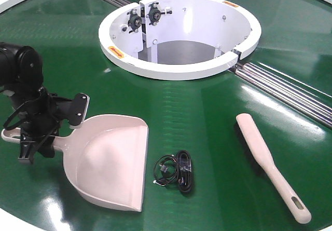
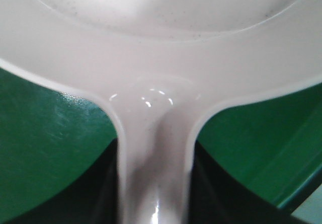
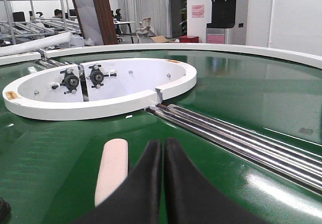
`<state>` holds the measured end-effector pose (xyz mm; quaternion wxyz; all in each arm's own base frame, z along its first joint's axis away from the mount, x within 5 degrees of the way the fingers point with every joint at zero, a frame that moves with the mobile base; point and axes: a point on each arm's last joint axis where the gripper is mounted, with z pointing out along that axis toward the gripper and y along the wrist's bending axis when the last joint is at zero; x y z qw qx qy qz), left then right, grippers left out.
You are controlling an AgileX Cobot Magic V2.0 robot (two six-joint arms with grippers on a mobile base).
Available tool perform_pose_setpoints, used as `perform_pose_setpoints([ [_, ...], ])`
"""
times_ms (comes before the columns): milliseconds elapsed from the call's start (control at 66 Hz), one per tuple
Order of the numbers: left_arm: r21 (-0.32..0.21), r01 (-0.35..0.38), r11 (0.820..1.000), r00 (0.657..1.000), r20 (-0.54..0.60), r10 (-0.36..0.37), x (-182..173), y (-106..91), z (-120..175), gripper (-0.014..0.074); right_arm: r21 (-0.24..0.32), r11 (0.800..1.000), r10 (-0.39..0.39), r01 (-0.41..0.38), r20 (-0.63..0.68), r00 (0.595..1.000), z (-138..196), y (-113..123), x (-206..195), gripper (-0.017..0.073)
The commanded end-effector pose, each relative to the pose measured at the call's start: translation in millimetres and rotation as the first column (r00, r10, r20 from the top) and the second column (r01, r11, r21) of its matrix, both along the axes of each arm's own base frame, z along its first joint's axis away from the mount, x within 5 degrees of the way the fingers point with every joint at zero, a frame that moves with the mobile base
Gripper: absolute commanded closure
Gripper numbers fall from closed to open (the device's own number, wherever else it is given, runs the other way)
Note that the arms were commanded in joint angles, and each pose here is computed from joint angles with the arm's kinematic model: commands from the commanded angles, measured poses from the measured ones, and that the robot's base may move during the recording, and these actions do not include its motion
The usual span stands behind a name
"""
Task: Clean and inspect green conveyor with broom and dustpan
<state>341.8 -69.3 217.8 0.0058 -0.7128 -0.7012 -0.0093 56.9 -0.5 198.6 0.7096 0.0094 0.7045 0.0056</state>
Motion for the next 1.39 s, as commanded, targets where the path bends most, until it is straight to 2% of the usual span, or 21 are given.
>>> perform_pose_setpoints([
  [0,-0.045,-0.002,0.999,0.998,0.056,0.005,-1.9,-7.1,20.8,0.0600,-0.014,1.000,0.002,-0.001,0.070,0.998,0.7,0.3,-0.8,0.0569],
  [1333,-0.044,-0.003,0.999,0.999,0.046,0.005,-3.2,-6.9,21.3,0.0600,-0.014,1.000,0.002,-0.001,0.071,0.997,0.8,0.4,-0.8,0.0569],
  [1378,-0.044,-0.003,0.999,0.999,0.046,0.005,-3.2,-6.9,21.3,0.0600,-0.026,1.000,0.002,0.000,0.075,0.997,1.2,0.4,-0.8,0.0569],
])
